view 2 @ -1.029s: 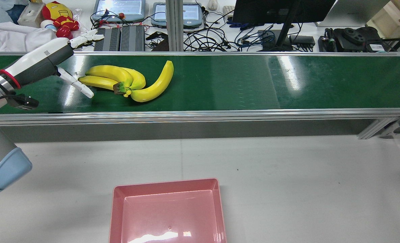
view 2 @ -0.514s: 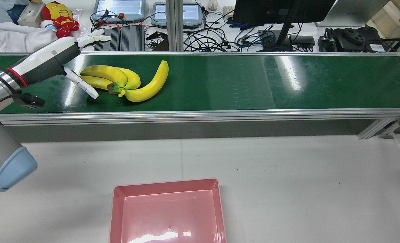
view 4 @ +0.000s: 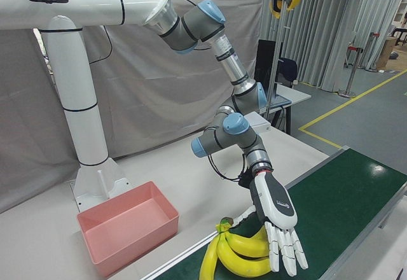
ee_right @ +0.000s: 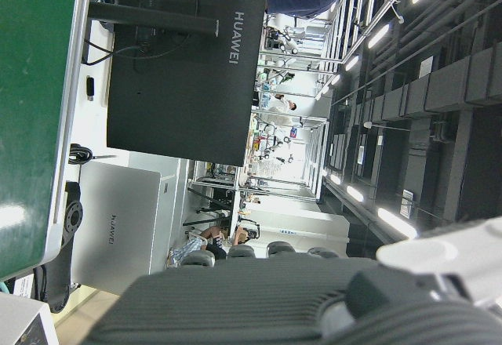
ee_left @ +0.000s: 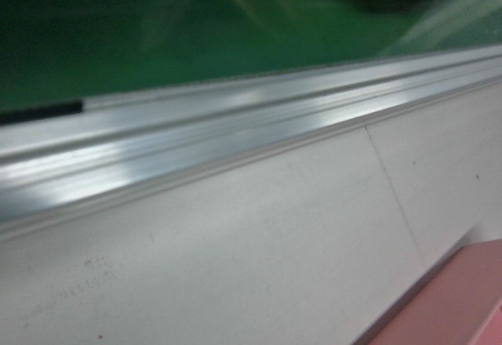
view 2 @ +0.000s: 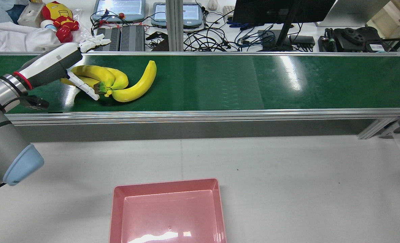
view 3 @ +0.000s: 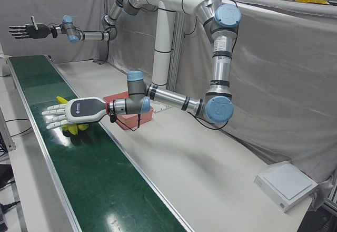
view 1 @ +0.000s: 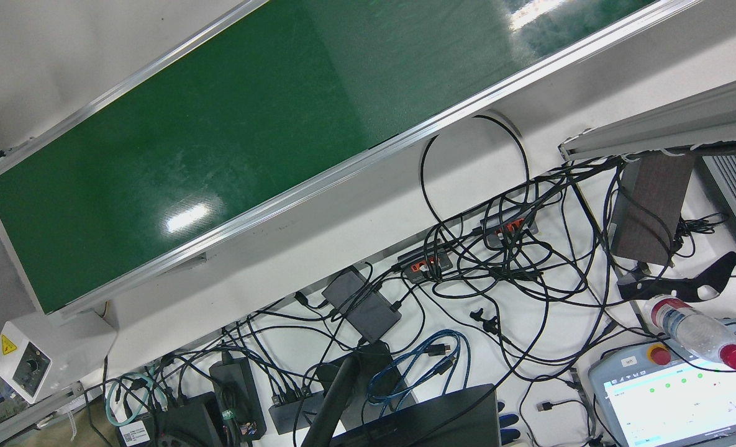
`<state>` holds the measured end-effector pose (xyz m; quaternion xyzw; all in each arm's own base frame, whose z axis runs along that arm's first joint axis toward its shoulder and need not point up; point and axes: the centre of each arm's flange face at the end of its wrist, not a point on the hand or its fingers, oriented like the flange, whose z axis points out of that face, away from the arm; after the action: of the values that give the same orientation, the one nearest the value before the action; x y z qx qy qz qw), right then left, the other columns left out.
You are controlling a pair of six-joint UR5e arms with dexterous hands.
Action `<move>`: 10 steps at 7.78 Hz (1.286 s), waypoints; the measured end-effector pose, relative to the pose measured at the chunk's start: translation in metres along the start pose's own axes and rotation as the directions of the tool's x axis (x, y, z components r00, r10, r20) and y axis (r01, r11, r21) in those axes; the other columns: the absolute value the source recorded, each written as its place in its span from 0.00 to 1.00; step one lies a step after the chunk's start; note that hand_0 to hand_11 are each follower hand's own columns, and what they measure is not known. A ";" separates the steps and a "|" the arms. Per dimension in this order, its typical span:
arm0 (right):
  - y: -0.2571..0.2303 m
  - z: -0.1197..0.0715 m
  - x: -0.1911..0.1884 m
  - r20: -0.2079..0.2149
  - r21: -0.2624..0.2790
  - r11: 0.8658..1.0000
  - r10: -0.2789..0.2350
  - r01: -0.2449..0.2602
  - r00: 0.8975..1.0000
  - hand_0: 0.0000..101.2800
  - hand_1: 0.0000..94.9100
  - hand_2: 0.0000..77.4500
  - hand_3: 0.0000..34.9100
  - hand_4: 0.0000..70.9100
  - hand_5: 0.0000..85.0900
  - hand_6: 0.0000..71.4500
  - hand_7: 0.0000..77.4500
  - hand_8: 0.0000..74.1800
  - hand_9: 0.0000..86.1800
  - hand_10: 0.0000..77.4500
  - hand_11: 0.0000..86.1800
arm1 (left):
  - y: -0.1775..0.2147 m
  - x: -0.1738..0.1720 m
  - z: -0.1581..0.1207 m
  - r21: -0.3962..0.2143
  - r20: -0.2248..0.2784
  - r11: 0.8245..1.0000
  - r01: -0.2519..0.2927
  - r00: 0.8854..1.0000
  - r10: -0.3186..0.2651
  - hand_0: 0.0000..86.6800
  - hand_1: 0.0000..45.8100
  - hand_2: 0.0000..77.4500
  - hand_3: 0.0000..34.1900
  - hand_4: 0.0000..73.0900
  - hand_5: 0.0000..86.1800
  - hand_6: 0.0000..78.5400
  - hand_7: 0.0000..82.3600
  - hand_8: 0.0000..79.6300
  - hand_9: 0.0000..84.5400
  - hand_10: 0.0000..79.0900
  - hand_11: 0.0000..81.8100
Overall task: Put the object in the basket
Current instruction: 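Close the left hand around the banana stems and lift the bunch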
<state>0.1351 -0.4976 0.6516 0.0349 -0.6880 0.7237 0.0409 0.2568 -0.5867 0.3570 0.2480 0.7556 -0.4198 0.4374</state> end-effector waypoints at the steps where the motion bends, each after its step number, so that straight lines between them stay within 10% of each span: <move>1: 0.000 0.000 0.000 0.000 0.000 1.000 0.000 0.000 1.000 0.00 0.00 0.01 0.00 0.00 0.00 0.00 0.01 0.00 0.00 0.00 0.00 | 0.000 -0.001 0.001 -0.001 0.000 1.000 -0.001 1.000 0.001 0.67 0.40 0.01 0.20 0.12 0.13 0.01 0.08 0.13 0.12 0.05 0.09; 7: 0.000 0.000 0.000 0.001 -0.001 1.000 0.000 0.000 1.000 0.00 0.00 0.01 0.00 0.00 0.00 0.00 0.01 0.00 0.00 0.00 0.00 | 0.022 -0.028 0.006 -0.032 0.041 0.998 -0.049 0.998 0.050 0.67 0.44 0.09 0.14 0.22 0.16 0.05 0.11 0.15 0.15 0.08 0.13; 10: 0.000 0.000 0.000 0.000 -0.001 1.000 0.000 0.000 1.000 0.00 0.00 0.01 0.00 0.00 0.00 0.00 0.01 0.00 0.00 0.00 0.00 | 0.030 -0.027 0.008 -0.023 0.042 0.995 -0.092 0.995 0.093 0.58 0.15 0.65 0.00 0.32 0.59 0.33 0.61 0.25 0.53 0.10 0.43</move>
<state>0.1349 -0.4977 0.6513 0.0348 -0.6882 0.7235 0.0411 0.2963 -0.5780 0.3657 0.2692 0.7381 -0.3962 0.4751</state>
